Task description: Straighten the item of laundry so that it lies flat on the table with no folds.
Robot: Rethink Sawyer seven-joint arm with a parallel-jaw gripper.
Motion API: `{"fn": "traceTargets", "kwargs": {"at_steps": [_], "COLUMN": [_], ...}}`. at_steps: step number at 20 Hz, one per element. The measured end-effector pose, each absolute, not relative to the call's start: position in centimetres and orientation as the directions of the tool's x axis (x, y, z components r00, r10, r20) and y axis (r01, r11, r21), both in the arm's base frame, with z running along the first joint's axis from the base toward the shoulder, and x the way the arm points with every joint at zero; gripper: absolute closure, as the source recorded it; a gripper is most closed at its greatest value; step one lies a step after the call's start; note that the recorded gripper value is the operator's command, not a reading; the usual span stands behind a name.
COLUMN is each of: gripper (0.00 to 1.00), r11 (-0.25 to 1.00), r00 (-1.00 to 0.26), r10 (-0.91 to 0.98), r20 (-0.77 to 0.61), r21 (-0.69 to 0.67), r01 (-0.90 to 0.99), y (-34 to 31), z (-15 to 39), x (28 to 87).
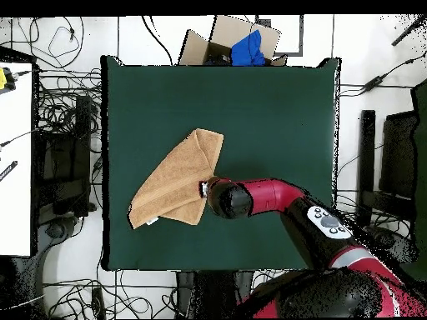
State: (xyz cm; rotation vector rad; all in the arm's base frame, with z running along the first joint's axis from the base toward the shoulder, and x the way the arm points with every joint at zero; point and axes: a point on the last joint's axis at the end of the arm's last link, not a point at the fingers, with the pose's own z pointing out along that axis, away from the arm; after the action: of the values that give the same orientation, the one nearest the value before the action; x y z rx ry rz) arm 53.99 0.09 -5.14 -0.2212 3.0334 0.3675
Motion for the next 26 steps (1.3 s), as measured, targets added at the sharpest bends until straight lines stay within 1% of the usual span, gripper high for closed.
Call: {"fn": "traceTargets", "kwargs": {"at_steps": [19,20,26], "gripper": [0.00,1.00,1.00], "r11": [0.962,0.963,0.965], "r00": [-0.986,-0.986,-0.984], "r10": [-0.134,-0.134,-0.132], "r20": [-0.096,-0.101,-0.115], "r21": [0.228,0.223,0.211], "r01": [-0.153,-0.154,-0.154], "y": [0.10,-0.06,-0.38], "z": [-5.23,-5.31,-5.38], "x": [54.02,54.03,54.11]}}
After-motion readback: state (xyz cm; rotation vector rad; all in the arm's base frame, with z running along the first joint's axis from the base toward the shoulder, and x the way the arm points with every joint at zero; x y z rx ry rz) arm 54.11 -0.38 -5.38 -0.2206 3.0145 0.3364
